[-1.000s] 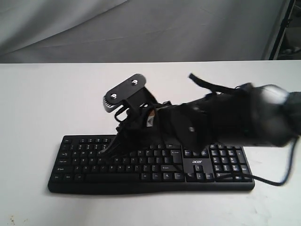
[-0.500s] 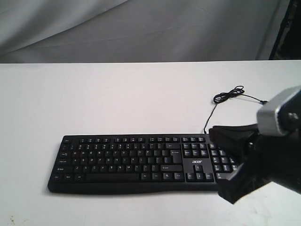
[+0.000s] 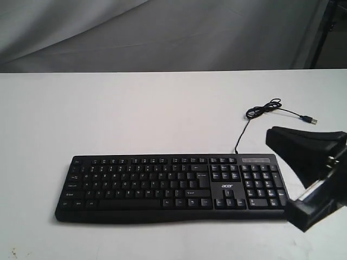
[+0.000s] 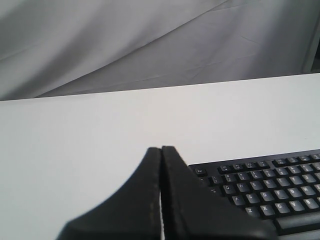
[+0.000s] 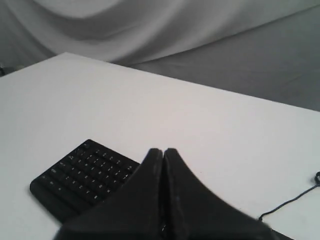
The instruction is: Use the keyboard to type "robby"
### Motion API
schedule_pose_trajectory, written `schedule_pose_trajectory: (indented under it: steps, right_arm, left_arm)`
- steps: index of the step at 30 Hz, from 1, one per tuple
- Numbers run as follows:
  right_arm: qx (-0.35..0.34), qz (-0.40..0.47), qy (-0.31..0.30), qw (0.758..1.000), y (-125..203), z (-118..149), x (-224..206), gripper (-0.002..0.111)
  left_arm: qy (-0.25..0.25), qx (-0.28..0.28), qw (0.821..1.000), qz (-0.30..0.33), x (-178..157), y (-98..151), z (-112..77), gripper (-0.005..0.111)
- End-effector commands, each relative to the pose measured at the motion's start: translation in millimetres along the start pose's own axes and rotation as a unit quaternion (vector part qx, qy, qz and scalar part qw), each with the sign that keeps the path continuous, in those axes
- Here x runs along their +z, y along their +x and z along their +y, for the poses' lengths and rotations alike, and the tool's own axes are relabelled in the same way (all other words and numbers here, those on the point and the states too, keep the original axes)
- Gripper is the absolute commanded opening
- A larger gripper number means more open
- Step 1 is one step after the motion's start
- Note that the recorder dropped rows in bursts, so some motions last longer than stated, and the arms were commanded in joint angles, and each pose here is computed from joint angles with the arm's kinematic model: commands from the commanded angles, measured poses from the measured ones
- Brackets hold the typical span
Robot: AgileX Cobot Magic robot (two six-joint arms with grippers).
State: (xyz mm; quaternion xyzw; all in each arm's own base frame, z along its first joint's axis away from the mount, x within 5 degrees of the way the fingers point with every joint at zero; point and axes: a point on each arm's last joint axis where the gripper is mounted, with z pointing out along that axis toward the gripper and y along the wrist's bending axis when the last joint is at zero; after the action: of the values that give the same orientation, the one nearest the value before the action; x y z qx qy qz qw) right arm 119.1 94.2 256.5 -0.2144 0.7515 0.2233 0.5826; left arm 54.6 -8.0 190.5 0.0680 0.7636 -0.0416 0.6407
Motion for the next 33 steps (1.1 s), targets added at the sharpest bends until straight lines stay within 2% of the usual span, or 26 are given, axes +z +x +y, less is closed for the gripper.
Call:
schedule_pose_trajectory:
  steps: [1,6,10,18,24,33]
  right_arm:
    - [0.011,-0.038,0.058,0.998,16,-18,-27,0.0]
    - [0.033,-0.065,0.181,0.981,32,-36,-71,0.0]
    - [0.045,-0.058,0.246,0.967,44,-32,-92,0.0]
    - [0.045,-0.046,0.259,0.964,53,-34,-92,0.0]
    - [0.06,-0.036,0.304,0.95,64,-43,-93,0.0]
    - [0.008,-0.026,0.321,0.947,84,-49,-87,0.0]
  left_arm:
    - [0.003,0.001,1.0,-0.003,0,1,-0.3,0.0]
    - [0.003,0.001,1.0,-0.003,0,1,-0.3,0.0]
    - [0.003,0.001,1.0,-0.003,0,1,-0.3,0.0]
    - [0.003,0.001,1.0,-0.003,0,1,-0.3,0.0]
    - [0.003,0.001,1.0,-0.003,0,1,-0.3,0.0]
    - [0.003,0.001,1.0,-0.003,0,1,-0.3,0.0]
